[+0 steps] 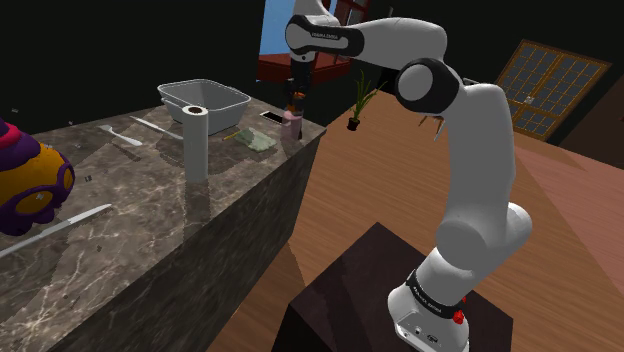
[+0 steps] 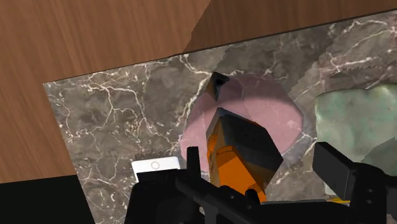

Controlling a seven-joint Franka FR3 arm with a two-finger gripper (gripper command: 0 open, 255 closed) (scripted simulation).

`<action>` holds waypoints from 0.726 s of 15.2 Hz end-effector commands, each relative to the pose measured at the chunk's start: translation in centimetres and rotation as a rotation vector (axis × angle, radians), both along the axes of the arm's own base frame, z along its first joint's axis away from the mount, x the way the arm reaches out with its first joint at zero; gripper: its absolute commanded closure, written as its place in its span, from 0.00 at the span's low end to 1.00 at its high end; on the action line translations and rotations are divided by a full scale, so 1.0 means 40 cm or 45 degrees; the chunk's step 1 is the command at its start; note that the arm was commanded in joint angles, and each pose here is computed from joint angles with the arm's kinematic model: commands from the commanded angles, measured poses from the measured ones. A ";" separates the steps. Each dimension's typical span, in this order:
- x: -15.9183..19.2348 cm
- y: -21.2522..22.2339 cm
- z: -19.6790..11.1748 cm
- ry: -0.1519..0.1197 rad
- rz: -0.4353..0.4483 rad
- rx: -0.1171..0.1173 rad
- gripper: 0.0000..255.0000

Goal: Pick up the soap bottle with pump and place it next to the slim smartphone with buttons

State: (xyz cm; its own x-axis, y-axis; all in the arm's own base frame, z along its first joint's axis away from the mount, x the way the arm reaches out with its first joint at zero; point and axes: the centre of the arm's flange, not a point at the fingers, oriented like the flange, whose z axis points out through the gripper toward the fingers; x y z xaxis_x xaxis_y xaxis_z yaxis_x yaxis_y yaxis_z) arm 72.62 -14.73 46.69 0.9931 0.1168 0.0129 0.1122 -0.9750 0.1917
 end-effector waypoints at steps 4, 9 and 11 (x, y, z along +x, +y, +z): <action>-0.001 0.006 0.032 0.000 0.000 0.000 0.00; -0.004 0.023 0.123 0.000 0.000 0.000 0.00; -0.004 0.023 0.123 0.000 0.000 0.000 0.00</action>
